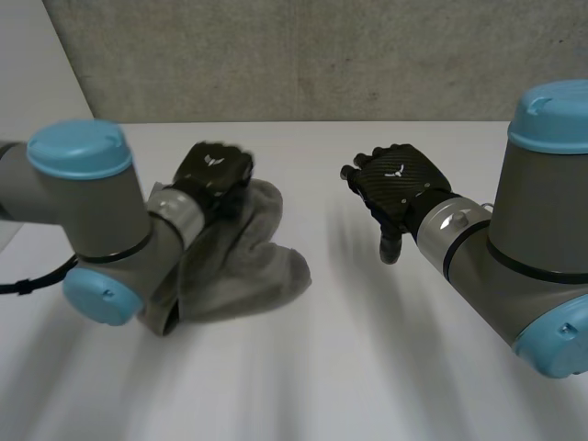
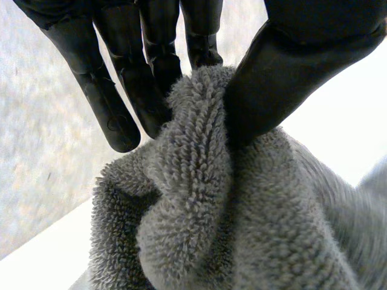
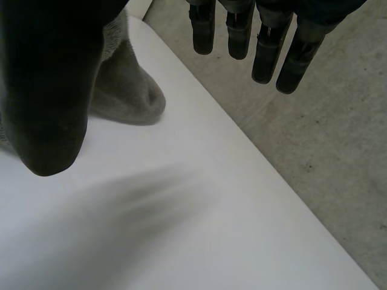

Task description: Fold the towel.

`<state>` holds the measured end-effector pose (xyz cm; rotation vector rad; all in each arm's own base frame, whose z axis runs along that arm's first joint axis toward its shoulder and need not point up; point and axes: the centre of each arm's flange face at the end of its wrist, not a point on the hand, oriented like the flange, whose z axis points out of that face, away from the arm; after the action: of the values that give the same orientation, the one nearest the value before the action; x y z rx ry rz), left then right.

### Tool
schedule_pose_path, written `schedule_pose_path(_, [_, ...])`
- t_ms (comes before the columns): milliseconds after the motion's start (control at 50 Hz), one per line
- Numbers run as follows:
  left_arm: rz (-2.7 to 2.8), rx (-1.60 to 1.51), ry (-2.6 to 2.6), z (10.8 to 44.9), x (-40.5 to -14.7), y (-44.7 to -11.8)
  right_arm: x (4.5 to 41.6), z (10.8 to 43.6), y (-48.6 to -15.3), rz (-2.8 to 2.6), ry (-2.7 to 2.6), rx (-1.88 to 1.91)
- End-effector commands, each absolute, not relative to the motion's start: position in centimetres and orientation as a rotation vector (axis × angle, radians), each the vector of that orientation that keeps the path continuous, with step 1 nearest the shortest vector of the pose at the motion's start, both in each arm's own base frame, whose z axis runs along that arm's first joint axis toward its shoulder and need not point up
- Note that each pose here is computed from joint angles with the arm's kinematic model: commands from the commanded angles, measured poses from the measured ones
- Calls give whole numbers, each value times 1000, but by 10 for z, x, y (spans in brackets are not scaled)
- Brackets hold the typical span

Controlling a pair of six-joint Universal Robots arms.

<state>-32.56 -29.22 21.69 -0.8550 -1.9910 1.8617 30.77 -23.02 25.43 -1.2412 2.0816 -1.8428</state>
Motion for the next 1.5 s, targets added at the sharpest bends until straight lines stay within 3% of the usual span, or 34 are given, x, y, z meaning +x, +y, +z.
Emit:
schedule_pose_path(20, [1769,-728,-1849,255,-375,-251,304,262,-232,-1881,2069,-1245])
schedule_pose_path(200, [1772,-724,-1783,248,-414,-251,287,281,-246,-1977,2088,-1164])
schedule_pose_path(340, [1740,-747,-1827,228,-417,-256,277,291,-252,-2025,2093,-1127])
schedule_pose_path(440, [1689,-747,-1949,213,-398,-262,276,295,-251,-2037,2088,-1119])
schedule_pose_path(520, [1656,-691,-2083,213,-358,-273,276,296,-249,-2036,2088,-1117])
schedule_pose_path(620, [1630,-664,-2164,213,-326,-263,275,293,-242,-1987,2118,-1125])
schedule_pose_path(700, [1616,-638,-2213,210,-307,-257,272,283,-232,-1862,2194,-1098])
schedule_pose_path(800, [1523,-644,-2308,180,-289,-237,269,271,-226,-1725,2246,-856])
schedule_pose_path(940, [1549,-631,-2274,164,-292,-233,267,243,-219,-1579,2254,-523])
schedule_pose_path(1280, [1521,-606,-2241,134,-311,-236,275,172,-223,-1435,2298,-298])
schedule_pose_path(1500, [1488,-608,-2274,127,-306,-229,294,158,-212,-1427,2282,-322])
